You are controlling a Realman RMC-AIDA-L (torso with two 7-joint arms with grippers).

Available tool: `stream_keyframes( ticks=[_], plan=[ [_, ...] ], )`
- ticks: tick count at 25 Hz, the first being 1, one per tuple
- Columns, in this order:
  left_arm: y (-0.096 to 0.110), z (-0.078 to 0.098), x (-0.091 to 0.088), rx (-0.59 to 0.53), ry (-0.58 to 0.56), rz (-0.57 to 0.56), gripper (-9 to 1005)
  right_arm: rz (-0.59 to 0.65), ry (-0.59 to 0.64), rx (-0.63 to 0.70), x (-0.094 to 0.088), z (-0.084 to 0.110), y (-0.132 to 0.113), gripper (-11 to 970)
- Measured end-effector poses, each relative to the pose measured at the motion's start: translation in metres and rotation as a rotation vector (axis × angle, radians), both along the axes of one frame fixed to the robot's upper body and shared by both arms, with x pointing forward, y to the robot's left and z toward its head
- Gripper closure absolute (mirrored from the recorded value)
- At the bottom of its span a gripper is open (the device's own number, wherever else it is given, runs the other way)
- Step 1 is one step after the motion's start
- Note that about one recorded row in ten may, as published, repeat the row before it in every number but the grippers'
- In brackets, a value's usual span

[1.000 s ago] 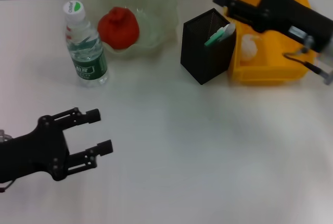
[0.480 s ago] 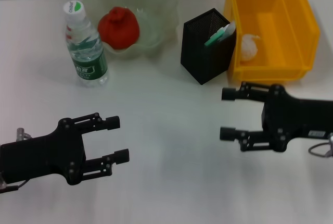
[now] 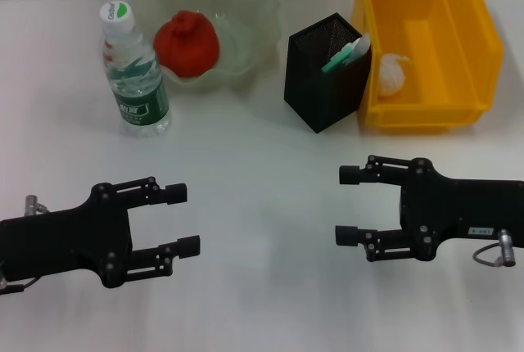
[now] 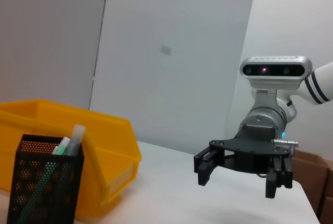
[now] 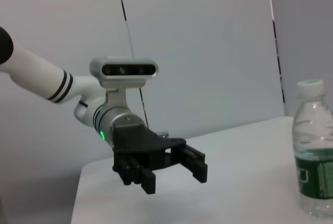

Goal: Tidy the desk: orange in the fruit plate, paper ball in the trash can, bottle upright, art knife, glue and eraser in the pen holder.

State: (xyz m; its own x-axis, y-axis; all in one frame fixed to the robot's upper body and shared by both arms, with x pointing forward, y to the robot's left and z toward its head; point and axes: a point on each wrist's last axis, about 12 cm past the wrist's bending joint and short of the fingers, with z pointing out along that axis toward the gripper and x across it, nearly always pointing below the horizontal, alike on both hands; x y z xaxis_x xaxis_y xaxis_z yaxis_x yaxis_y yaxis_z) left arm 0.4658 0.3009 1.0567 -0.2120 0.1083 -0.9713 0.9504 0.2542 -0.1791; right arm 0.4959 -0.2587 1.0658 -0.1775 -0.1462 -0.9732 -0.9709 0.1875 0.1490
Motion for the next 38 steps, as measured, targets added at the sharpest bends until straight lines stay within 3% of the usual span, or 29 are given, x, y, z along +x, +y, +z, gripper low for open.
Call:
stream_keyframes(
  ticks=[38],
  plan=[
    [-0.0059,0.0045,0.0079,0.009,0.028,-0.050,287,0.017,-0.003,-0.025,0.0064,0.0012,0.0048,150]
  ],
)
